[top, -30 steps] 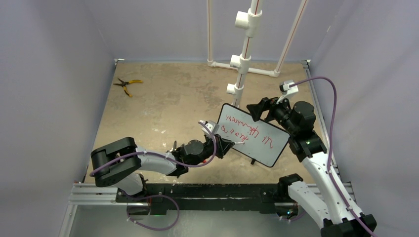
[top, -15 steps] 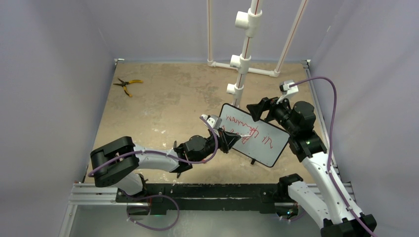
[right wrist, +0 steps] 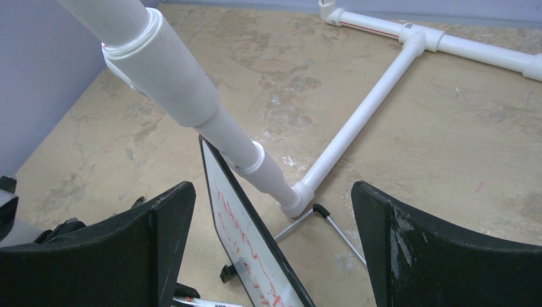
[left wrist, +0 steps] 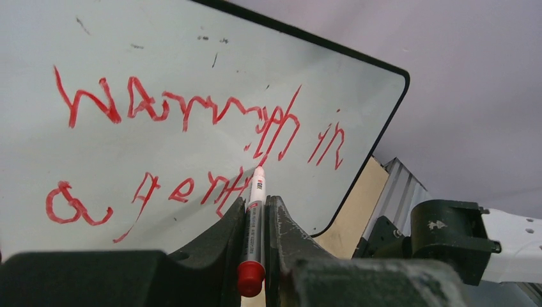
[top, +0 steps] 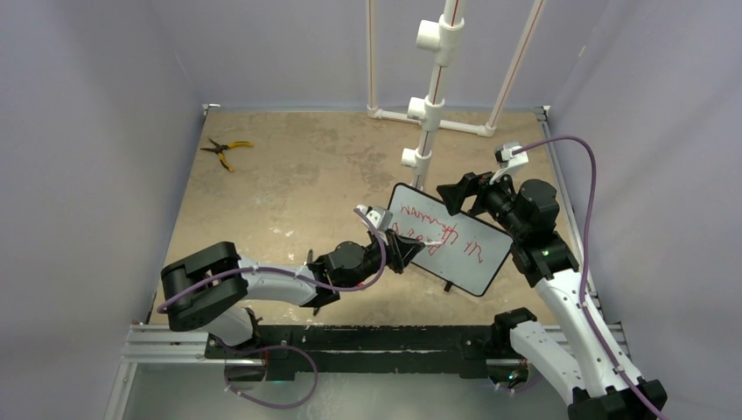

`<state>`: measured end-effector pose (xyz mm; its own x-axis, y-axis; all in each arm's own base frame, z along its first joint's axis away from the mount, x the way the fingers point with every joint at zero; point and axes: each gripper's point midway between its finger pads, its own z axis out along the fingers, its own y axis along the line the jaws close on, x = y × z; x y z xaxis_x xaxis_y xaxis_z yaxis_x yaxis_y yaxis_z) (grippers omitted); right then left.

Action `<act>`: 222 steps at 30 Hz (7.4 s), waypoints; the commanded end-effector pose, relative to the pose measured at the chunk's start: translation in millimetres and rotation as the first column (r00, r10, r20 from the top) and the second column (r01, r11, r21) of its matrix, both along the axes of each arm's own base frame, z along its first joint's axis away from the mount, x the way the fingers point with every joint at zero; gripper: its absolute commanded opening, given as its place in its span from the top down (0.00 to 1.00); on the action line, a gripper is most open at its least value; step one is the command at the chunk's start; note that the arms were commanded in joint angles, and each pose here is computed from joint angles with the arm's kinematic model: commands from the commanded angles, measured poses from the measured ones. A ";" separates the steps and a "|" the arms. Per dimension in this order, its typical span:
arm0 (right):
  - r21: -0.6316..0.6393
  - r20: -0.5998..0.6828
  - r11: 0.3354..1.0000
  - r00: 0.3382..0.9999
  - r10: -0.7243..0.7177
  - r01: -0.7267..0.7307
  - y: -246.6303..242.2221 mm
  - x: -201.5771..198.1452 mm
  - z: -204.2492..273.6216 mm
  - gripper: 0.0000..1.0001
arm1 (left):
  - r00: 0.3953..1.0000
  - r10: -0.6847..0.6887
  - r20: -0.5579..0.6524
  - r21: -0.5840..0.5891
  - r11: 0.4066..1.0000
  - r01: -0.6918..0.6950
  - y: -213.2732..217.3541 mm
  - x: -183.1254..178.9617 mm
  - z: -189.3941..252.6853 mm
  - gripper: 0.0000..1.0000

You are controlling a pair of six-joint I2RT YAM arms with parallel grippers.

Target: Write a sentence on the whiteboard

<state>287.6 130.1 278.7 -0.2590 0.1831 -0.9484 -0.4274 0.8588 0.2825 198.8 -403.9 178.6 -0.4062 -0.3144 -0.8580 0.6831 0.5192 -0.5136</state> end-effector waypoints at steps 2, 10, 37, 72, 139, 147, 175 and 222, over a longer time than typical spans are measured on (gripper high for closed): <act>-0.003 0.035 1.000 0.999 -0.005 0.005 -0.6 1.1 8.0 0.05 | 1.000 0.010 -0.025 0.013 1.000 -0.009 8.8 -3.9 -17.4 1.00; -0.005 0.031 1.000 1.000 -0.005 0.005 -0.5 1.7 7.1 0.05 | 0.999 0.001 -0.050 0.040 0.999 0.001 11.5 -10.2 -33.2 1.00; -0.003 0.033 1.000 0.999 -0.006 0.006 -0.4 2.2 6.9 0.05 | 0.998 -0.064 -0.006 -0.058 0.996 0.064 -8.7 -27.5 16.6 1.00; -0.003 0.033 1.000 0.999 -0.005 0.005 -0.7 0.7 7.5 0.05 | 1.000 -0.019 -0.008 -0.001 1.000 0.019 -24.9 -13.3 -4.9 1.00; -0.003 0.034 1.000 0.999 -0.005 0.005 -0.8 0.5 7.7 0.05 | 0.999 -0.024 -0.037 0.000 1.000 0.024 -17.0 -21.1 -20.6 1.00; -0.003 0.035 1.000 0.999 -0.007 0.007 -1.1 0.4 8.4 0.05 | 0.999 -0.030 -0.018 -0.031 0.999 0.030 -22.4 -20.6 -5.4 1.00; 0.012 0.079 1.000 0.997 -0.009 0.008 -3.1 -6.4 20.1 0.05 | 0.991 -0.133 0.015 -0.029 0.991 0.134 -42.3 -42.5 16.7 1.00; 0.011 0.073 1.000 0.997 -0.008 0.007 -2.6 -6.1 18.2 0.05 | 0.999 -0.048 0.017 -0.009 0.999 0.048 -45.0 -25.6 4.6 1.00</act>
